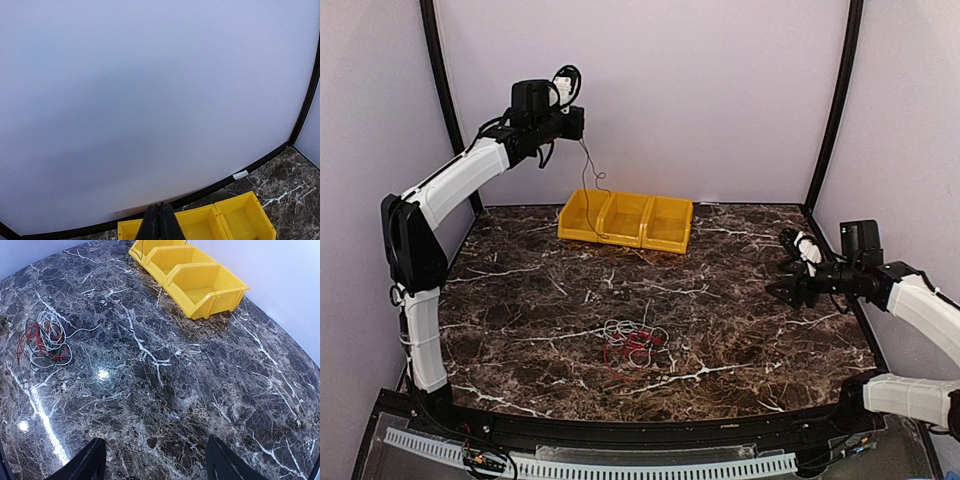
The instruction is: Untangle the cables
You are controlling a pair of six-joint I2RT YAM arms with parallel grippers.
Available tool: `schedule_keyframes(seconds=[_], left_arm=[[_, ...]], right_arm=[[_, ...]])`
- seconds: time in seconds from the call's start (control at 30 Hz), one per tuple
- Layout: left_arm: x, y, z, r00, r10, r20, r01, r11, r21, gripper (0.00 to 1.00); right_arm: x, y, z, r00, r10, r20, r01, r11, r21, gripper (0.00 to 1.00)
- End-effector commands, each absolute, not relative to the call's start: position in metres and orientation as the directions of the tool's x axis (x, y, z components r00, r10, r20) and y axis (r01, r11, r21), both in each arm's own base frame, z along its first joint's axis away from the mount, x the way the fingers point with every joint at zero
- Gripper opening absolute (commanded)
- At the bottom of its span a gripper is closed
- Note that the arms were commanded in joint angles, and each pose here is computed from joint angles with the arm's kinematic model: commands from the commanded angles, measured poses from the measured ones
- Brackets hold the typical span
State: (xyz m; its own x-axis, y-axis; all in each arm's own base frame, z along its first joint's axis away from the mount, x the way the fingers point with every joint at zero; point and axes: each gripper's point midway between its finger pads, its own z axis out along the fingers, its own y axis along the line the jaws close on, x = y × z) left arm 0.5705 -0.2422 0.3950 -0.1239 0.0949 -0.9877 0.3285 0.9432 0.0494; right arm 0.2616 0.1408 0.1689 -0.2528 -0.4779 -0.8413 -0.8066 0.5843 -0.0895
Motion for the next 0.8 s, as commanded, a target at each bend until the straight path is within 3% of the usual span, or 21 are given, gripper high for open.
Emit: schedule_keyframes(seconds=[0.0, 0.17, 0.47, 0.77], left_arm=[[0.586, -0.238, 0.436, 0.033, 0.063, -0.997, 0.334, 0.940, 0.070, 0.00], [0.605, -0.229, 0.428, 0.026, 0.019, -0.999, 0.344, 0.939, 0.027, 0.00], [0.609, -0.216, 0.462, 0.122, -0.112, -0.986, 0.383, 0.922, -0.057, 0.00], [0.617, -0.199, 0.461, 0.158, -0.060, -0.986, 0.327, 0.945, -0.005, 0.00]], right_arm=[[0.267, 0.138, 0.169, -0.233, -0.485, -0.843, -0.795, 0.594, -0.122, 0.70], [0.268, 0.135, 0.167, -0.238, -0.489, -0.839, -0.787, 0.603, -0.128, 0.70], [0.271, 0.134, 0.157, -0.265, -0.500, -0.825, -0.786, 0.607, -0.116, 0.70], [0.272, 0.133, 0.152, -0.282, -0.501, -0.818, -0.784, 0.612, -0.105, 0.70]])
